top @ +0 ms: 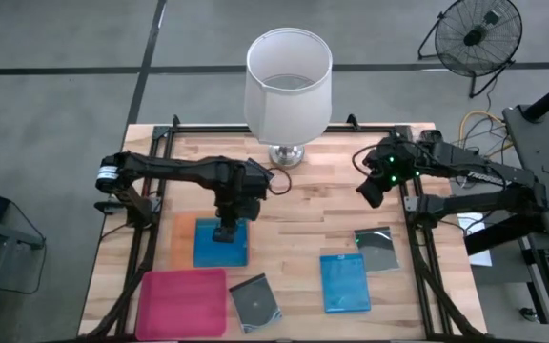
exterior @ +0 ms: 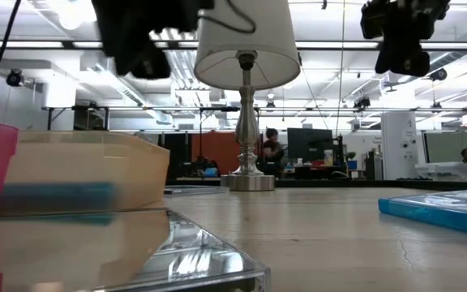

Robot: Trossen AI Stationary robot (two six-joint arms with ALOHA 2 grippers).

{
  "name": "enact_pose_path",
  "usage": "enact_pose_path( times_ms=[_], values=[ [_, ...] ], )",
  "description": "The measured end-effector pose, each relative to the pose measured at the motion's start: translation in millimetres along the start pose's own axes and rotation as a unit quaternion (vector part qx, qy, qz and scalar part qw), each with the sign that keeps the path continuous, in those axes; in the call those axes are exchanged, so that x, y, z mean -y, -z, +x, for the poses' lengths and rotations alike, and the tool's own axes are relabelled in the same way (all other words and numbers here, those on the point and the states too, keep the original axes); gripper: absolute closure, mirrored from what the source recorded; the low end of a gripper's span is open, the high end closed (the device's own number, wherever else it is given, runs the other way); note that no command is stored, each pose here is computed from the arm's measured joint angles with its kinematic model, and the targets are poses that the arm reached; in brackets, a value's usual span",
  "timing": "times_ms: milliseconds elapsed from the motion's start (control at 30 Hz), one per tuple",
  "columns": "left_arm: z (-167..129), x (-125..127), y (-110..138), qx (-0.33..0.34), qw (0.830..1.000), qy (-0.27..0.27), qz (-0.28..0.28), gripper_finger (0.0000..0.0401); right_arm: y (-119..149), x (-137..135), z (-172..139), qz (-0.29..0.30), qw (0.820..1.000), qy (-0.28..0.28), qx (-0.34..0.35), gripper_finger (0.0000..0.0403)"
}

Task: Pick & place jewel cases by type
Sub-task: Put the blue cd case into the orange bin

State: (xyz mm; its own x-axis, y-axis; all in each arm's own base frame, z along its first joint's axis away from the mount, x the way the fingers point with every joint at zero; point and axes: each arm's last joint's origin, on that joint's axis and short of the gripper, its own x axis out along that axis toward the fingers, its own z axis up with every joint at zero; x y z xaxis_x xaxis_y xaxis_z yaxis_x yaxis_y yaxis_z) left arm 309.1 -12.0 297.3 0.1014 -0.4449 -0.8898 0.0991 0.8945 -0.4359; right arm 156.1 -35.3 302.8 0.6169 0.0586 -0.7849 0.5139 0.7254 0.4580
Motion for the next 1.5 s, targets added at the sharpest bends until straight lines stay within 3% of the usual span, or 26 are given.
enact_pose_path(
  times_ms=[200, 600, 967, 1133, 1300, 1500],
  values=[
    [-5.4, 4.0, -15.9, 0.075, 0.996, 0.036, 0.017, 0.0391, 12.3, -16.7, 3.4, 0.000, 0.999, -0.024, -0.030, 0.0394],
    [-4.5, 8.7, -28.9, 0.135, 0.988, 0.046, 0.056, 0.0401, 50.7, -55.3, 11.1, -0.015, 0.990, -0.063, -0.128, 0.0394],
    [2.6, 18.4, -30.5, 0.137, 0.988, 0.008, 0.076, 0.0401, 99.3, -94.5, 61.1, -0.026, 0.964, 0.015, -0.265, 0.0394],
    [2.9, 17.7, -30.5, 0.137, 0.987, -0.007, 0.081, 0.0401, 124.8, -108.4, 84.1, -0.002, 0.947, 0.050, -0.318, 0.0394],
    [3.4, 16.5, -30.4, 0.137, 0.986, -0.024, 0.092, 0.0401, 146.0, -123.6, 103.3, 0.020, 0.939, 0.048, -0.340, 0.0394],
    [3.3, 15.7, -30.4, 0.136, 0.984, -0.038, 0.105, 0.0401, 166.9, -126.2, 119.5, 0.059, 0.929, 0.104, -0.351, 0.0394]
  ],
)
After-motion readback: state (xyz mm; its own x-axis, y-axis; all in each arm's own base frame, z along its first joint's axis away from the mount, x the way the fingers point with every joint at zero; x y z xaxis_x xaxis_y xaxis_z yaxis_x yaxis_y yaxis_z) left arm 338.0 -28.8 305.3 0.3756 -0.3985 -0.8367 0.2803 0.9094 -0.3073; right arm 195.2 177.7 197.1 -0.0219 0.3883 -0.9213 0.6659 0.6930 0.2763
